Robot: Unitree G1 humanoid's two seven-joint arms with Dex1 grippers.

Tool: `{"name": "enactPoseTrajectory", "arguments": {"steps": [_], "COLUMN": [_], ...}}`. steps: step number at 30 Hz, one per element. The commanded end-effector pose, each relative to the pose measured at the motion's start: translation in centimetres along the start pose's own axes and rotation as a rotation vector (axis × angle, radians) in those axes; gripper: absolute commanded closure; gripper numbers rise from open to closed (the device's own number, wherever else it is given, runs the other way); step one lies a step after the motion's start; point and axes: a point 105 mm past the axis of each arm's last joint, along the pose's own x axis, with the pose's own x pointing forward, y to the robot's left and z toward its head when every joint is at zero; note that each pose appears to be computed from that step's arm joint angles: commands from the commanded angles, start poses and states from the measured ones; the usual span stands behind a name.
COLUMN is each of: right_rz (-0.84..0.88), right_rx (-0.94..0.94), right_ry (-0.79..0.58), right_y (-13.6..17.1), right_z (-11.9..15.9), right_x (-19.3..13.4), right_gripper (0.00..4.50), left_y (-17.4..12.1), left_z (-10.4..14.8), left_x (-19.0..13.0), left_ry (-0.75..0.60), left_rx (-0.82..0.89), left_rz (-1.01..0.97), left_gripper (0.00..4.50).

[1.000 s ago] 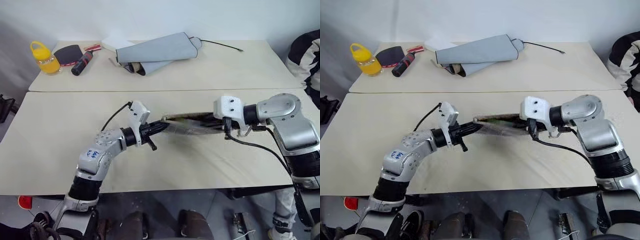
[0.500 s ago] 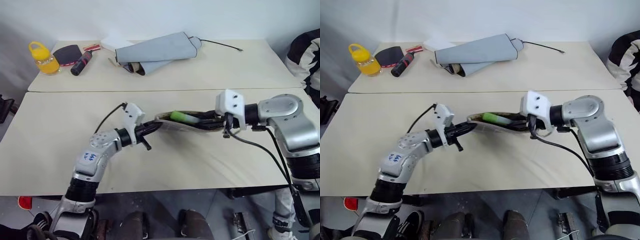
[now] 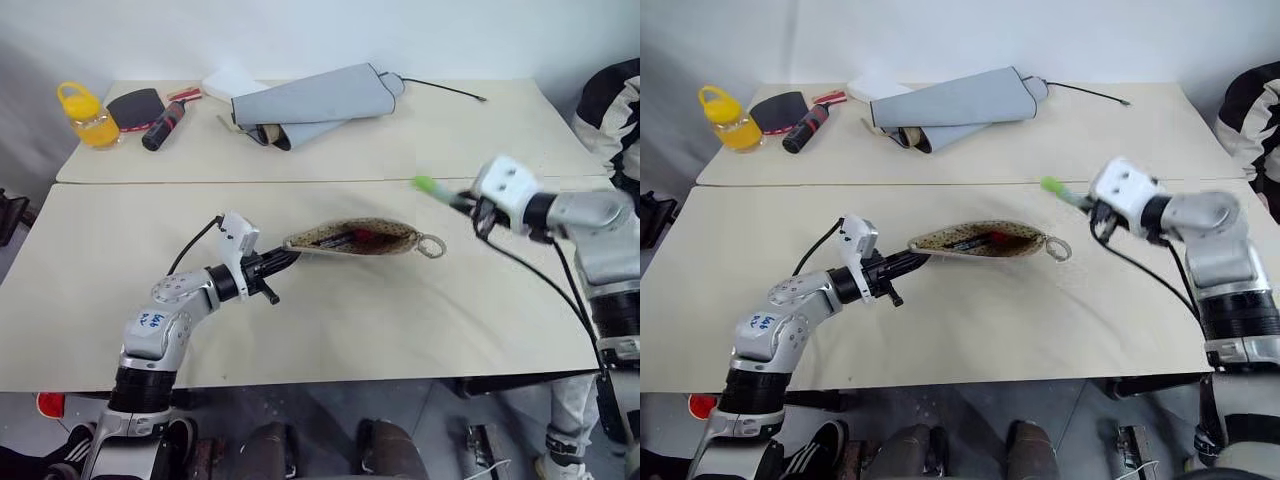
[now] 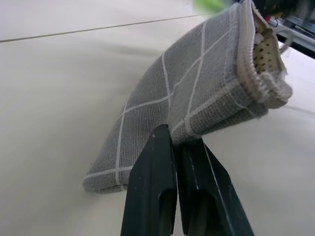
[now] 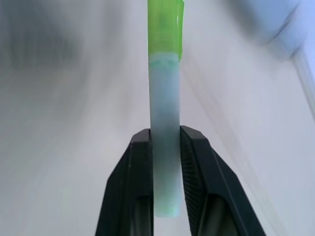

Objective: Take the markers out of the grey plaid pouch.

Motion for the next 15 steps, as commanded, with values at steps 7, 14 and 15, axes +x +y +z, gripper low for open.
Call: {"name": "enactPoseTrajectory", "arguments": {"steps": [7,14,15], "right_rz": [-0.001,0.029,0.061], "right_rx": [0.038,0.179,0.168], "right_ry": [-0.113,-0.457,-0.500], "right_y": [-0.8,-1.8,-1.2], "right_z": [1.8,10.2,11.5], "right_x": [-0.8,-3.3,-3.5], "right_gripper": [2.13,1.77,1.77], "left_y": [-0.5,-0.7,-0.8], "left_z": [1.8,1.9,1.9], "left_x": [-0.2,0.2,0.3], "left_ry": [-0.057,-0.065,-0.068], "left_rx": [0.015,-0.002,-0.012], "left_rz": [-0.013,-0.023,-0.023], "left_gripper": [4.50,4.50,4.50]}}
